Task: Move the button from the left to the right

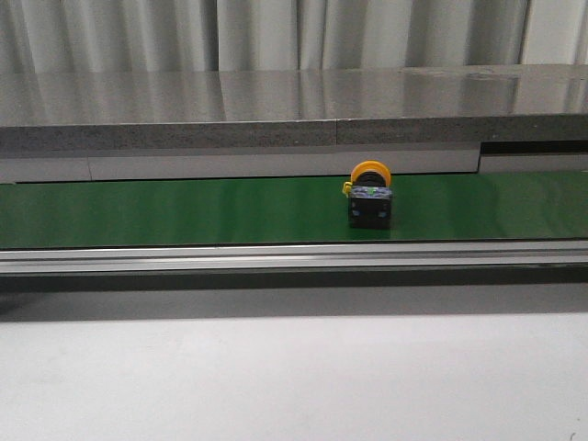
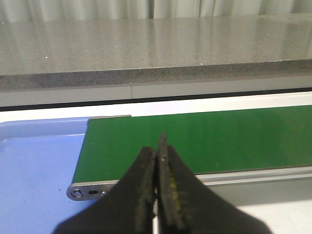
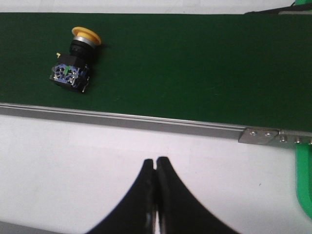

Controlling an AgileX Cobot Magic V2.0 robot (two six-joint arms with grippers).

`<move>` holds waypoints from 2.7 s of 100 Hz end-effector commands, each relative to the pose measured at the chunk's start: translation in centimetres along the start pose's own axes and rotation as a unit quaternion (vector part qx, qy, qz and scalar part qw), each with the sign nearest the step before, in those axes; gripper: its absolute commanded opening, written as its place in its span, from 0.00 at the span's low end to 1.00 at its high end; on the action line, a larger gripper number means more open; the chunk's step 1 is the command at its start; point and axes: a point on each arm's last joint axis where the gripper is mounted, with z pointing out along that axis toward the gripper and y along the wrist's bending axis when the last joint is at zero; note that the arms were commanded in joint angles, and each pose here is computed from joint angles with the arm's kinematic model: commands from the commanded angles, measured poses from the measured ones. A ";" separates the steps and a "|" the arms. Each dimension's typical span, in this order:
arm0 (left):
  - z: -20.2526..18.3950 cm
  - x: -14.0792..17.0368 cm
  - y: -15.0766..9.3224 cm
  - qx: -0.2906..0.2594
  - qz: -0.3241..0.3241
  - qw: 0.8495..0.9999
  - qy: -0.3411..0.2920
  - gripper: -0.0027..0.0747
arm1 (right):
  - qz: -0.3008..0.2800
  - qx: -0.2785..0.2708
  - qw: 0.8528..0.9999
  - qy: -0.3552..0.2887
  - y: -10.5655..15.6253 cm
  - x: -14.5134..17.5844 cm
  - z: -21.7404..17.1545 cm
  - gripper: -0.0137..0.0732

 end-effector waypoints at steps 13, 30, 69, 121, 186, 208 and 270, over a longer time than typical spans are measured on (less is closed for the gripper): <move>-0.1 -1.5 0.1 -0.004 -0.004 0.999 -0.048 0.01 | 0.006 -0.001 0.999 -0.032 0.0 -1.9 1.1 0.09; -0.1 -1.5 0.1 -0.004 -0.004 0.999 -0.048 0.01 | 0.007 0.000 1.000 -0.024 -0.1 -1.9 1.8 0.30; -0.1 -1.5 0.1 -0.004 -0.004 0.999 -0.048 0.01 | 0.009 0.001 0.998 -0.056 -0.1 -2.6 2.0 0.89; -0.1 -1.5 0.1 -0.004 -0.004 0.999 -0.048 0.01 | 0.018 0.012 1.000 -0.009 -0.8 -7.0 9.7 0.89; -0.1 -1.5 0.1 -0.004 -0.004 0.999 -0.048 0.01 | -0.010 0.040 0.997 0.064 -2.2 -6.0 16.4 0.85; -0.1 -1.5 0.1 -0.004 -0.004 0.999 -0.048 0.01 | -0.014 0.043 0.996 0.081 -2.3 -5.7 16.7 0.43; -0.1 -1.5 0.1 -0.004 -0.004 0.999 -0.048 0.01 | -0.102 0.128 0.986 0.039 -4.3 -12.7 12.2 0.33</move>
